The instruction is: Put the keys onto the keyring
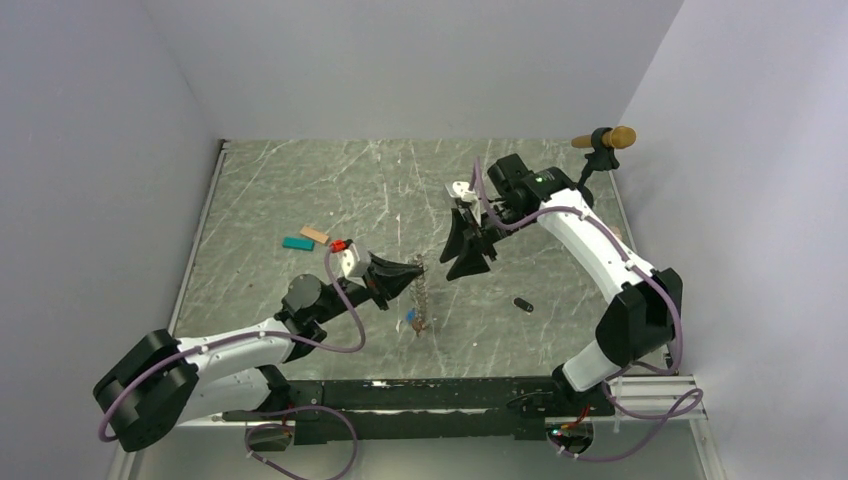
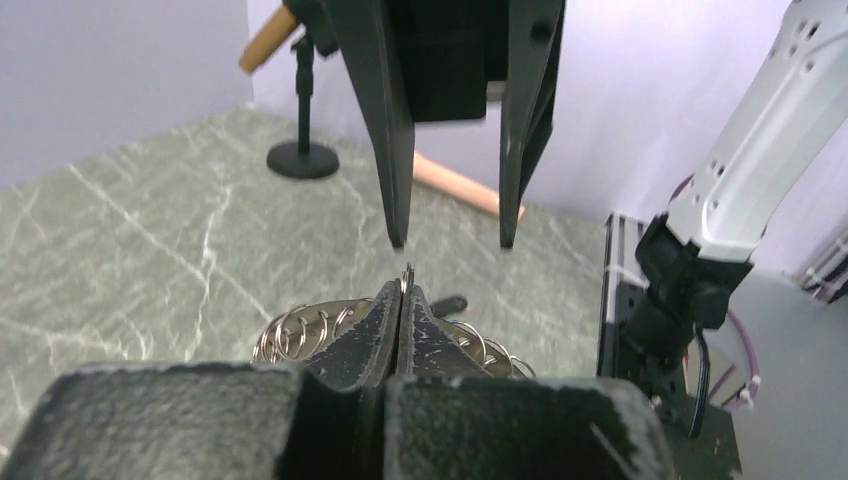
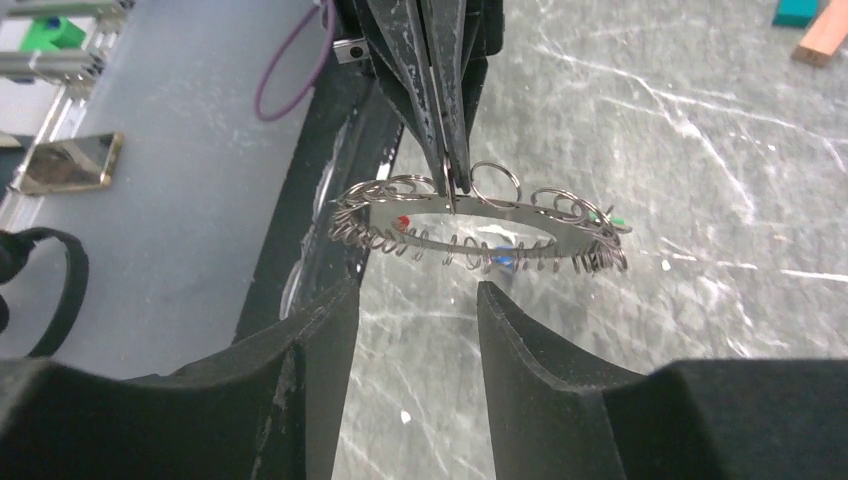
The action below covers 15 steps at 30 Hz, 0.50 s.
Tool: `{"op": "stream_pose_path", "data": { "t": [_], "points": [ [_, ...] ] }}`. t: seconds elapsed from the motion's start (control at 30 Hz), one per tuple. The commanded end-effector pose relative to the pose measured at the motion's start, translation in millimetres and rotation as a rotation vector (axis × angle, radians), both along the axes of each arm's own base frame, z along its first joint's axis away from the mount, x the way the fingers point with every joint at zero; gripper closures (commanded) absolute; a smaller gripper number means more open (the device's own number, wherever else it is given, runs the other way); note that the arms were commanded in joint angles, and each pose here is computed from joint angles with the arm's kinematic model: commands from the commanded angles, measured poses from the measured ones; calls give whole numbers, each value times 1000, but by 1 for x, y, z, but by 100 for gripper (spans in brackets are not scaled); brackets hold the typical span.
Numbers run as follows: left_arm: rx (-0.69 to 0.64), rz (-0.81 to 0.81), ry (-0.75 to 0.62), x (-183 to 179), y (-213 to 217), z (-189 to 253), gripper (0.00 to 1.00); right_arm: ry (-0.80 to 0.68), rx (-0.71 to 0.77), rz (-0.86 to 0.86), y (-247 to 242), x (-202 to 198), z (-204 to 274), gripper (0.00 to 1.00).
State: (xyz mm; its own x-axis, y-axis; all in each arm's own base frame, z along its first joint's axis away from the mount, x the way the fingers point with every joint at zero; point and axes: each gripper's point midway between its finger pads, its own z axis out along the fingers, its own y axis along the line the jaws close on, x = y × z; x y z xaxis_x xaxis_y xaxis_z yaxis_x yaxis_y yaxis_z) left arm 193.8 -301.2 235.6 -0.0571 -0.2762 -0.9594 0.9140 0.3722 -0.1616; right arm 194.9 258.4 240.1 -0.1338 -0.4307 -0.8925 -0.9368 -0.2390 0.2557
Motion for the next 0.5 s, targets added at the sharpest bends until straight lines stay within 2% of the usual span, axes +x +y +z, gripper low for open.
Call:
{"op": "stream_pose_path", "data": {
  "t": [0.0,0.27,0.47],
  "points": [
    [-235,-15,-140,-9,7,69,100,-9,190,4,17,1,26,50],
    [-243,-38,-124,-8,1,68,100,13,250,6,20,-1,32,58],
    [-254,-51,-111,-7,-3,67,100,17,265,18,23,-2,34,59]
  ]
}}
